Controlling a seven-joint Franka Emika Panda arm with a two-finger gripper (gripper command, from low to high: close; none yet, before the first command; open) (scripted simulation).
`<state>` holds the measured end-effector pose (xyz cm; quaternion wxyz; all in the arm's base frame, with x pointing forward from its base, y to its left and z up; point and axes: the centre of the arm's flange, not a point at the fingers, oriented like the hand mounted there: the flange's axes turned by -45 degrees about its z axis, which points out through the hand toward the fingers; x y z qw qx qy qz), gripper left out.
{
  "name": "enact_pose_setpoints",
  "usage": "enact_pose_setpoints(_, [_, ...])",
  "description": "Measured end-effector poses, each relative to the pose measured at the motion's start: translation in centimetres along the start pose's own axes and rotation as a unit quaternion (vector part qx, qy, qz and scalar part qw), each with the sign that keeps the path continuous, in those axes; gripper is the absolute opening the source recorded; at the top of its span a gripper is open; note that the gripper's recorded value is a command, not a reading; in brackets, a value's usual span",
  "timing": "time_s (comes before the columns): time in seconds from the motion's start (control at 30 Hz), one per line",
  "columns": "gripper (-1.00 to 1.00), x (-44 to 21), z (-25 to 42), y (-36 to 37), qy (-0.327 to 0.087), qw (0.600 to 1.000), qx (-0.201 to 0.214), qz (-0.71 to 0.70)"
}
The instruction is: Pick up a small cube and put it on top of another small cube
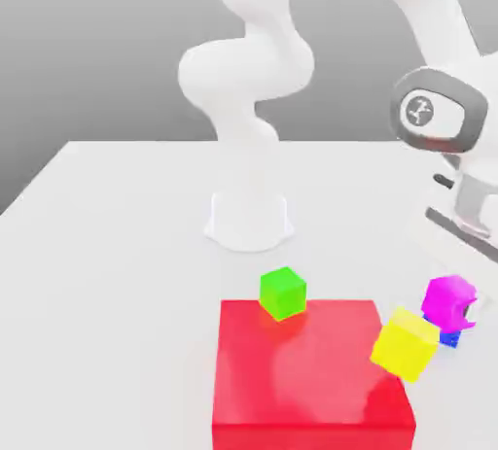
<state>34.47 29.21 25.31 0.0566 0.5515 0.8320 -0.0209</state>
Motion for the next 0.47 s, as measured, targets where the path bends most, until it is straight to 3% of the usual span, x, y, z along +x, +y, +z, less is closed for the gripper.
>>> enact_pose_setpoints(0.17, [-1.00,3.1,0.3,-4.5,0.050,0.995,0.017,0.088])
enact_pose_setpoints(0.33, [-1.00,3.7,5.2,-5.0,0.056,0.992,0.021,0.107])
enact_pose_setpoints(0.37, [1.00,3.8,6.1,-5.1,0.056,0.992,0.021,0.108])
enact_pose_setpoints(0.47, [1.00,3.8,6.1,-5.1,0.056,0.992,0.021,0.108])
